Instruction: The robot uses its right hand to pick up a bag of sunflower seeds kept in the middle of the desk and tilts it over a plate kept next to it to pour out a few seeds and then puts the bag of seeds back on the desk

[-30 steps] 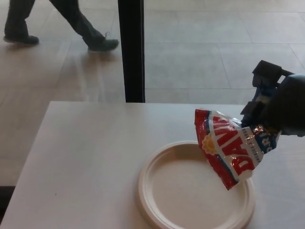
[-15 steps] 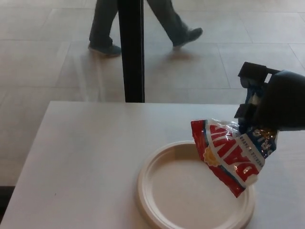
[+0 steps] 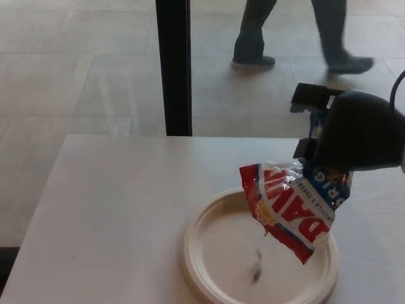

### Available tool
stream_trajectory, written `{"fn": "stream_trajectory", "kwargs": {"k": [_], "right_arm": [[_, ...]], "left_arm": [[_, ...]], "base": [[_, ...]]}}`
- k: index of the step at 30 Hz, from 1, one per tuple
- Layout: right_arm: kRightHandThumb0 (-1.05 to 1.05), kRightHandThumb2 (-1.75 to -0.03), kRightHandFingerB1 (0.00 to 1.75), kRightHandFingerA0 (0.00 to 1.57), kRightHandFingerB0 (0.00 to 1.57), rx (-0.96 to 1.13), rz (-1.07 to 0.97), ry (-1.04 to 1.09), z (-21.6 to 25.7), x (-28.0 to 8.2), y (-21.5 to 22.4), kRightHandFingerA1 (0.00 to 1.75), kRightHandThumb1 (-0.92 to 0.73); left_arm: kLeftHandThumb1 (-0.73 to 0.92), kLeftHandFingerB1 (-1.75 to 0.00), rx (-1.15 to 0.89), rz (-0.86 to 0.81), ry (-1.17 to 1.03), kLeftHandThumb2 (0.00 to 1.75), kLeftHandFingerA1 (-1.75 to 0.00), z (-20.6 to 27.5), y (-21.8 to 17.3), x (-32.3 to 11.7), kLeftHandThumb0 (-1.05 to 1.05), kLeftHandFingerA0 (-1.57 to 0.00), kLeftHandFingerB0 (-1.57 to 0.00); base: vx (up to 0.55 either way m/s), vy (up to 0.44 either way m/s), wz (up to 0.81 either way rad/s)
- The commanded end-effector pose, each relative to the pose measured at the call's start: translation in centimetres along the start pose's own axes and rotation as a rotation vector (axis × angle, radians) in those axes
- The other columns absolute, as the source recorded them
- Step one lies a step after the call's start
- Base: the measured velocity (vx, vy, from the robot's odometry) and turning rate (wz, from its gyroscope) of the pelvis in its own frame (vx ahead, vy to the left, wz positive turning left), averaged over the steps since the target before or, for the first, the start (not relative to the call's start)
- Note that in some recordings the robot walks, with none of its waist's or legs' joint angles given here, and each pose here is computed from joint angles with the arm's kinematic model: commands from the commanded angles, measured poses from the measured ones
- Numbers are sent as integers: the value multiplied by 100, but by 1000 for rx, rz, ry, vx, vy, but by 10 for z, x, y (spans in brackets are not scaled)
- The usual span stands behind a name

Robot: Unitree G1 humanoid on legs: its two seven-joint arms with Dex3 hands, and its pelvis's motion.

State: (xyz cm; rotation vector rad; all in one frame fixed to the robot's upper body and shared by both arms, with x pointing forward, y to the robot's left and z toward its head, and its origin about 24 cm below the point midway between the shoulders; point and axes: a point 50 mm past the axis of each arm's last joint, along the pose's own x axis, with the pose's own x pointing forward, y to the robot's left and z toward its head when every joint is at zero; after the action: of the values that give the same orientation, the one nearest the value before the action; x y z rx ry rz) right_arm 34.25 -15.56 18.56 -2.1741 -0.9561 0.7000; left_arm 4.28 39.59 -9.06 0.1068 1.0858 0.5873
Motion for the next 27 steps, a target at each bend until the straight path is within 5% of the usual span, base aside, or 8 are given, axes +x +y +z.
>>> {"fn": "stream_trajectory", "kwargs": {"k": [1, 3, 5, 8, 17, 18, 20, 27], "right_arm": [[-28, -92, 56, 100, 85, -31, 190, 61, -4, 6, -3, 100, -54], [-29, -93, 53, 91, 84, -39, 213, 65, -2, 7, -4, 79, -54], [-29, -93, 51, 83, 83, -39, 244, 73, -2, 8, -6, 64, -54], [-38, -84, 71, 101, 90, -93, 271, 99, -3, 8, -7, 138, -62], [-37, -80, 70, 101, 88, -105, 311, 130, -5, 6, -9, 141, -64], [-36, -82, 66, 103, 89, -105, 322, 128, -5, 6, -10, 123, -63], [-36, -82, 64, 103, 89, -105, 324, 130, -5, 6, -10, 119, -62], [-41, -80, 108, 97, 86, -130, 322, 137, -3, 7, -15, 163, -67]], "left_arm": [[89, -39, 24, 27, 9, 67, -60, 3, 9, -1, -86, -45, -37], [67, -52, 7, 25, 11, 110, -66, 3, 10, -1, -81, -42, -32], [88, -39, -14, 21, 12, 67, -61, 4, 10, -1, -86, -43, -36], [86, -42, -48, 18, 7, 66, -69, 5, 10, -1, -87, -43, -34], [85, -42, -41, 24, 7, 66, -64, 5, 10, -1, -88, -44, -36], [65, -53, -36, 24, 2, 108, -67, 5, 10, -1, -83, -42, -32], [85, -43, -49, 19, 2, 66, -64, 6, 10, -1, -87, -42, -35], [87, -41, 7, 23, -7, 66, -58, 7, 11, -1, -89, -42, -36]], "base": [[0, 0, 0], [0, 0, 0], [0, 0, 0], [0, 0, 0], [0, 0, 0], [0, 0, 0], [0, 0, 0], [0, 0, 0]]}}
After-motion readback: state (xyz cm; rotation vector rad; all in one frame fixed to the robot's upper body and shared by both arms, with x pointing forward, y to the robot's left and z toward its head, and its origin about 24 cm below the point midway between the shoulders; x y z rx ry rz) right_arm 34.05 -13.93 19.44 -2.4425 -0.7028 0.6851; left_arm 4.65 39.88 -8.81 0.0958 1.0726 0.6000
